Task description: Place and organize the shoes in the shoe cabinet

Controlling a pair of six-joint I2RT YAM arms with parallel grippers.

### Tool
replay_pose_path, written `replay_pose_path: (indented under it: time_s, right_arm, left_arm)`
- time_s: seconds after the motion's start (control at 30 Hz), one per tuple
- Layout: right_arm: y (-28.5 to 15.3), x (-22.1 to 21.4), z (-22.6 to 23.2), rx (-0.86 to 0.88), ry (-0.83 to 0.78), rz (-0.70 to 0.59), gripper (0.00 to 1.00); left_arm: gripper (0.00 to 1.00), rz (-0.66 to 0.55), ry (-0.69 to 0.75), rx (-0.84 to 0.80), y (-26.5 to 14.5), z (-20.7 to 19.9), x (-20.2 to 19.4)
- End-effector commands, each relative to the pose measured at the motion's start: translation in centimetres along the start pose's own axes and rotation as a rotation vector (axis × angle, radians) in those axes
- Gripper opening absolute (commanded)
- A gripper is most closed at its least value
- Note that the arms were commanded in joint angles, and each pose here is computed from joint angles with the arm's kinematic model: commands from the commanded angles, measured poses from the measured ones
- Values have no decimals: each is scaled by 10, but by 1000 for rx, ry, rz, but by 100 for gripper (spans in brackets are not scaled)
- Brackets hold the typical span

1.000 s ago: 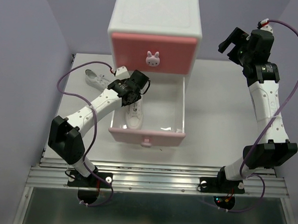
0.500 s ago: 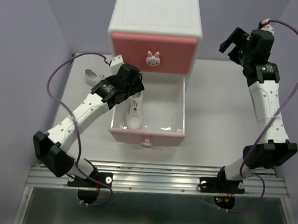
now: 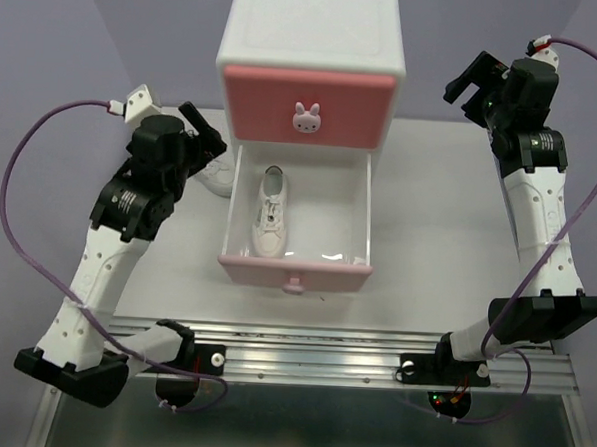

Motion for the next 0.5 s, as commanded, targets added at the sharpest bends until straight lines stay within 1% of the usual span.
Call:
replay_pose_path:
  time_s: [0.0, 0.03, 0.13, 0.17, 0.23, 0.27, 0.3, 0.33, 0.43, 0.47]
  right_arm:
    - [-7, 18, 9, 35, 4, -83, 100]
    - [-6, 18, 9, 29, 9, -83, 100]
    - [-5, 14, 7, 17, 18, -68, 100]
    - [-3, 11, 5, 9, 22, -59, 100]
    - [-3, 10, 5, 7, 28, -56, 100]
    - [-3, 10, 5, 9, 27, -53, 100]
    - [-2, 10, 4, 5, 24, -54, 100]
    - [-2, 10, 4, 5, 15, -54, 100]
    - [-1, 12, 2, -17, -13, -72, 100]
    - [2, 12, 1, -27, -20, -73, 100]
  left_arm:
    - [99, 50, -54, 78, 45, 30, 7]
    - [99, 50, -83, 112, 64, 40, 9]
    - [99, 63, -169, 186, 97, 52, 9]
    - [99, 85, -200, 209, 119, 60, 10]
    - [99, 103, -237, 227, 141, 66, 9]
    - [99, 131, -249, 249, 162, 70, 4]
    - [99, 145, -266, 270, 172, 74, 2]
    - [99, 159, -301, 316, 193, 88, 4]
    - [99, 184, -328, 427, 218, 112, 0]
    - [99, 203, -333, 441, 234, 120, -7]
Point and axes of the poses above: each gripper's point midway between its finger pads, its own y axis out along the fingers, its own z axis along the line the jaws close on, x = y × z, the point moved 10 cm from there along -y, back along the fingers, and after that the axes turned 7 degrees about y, right-handed, at the moved point
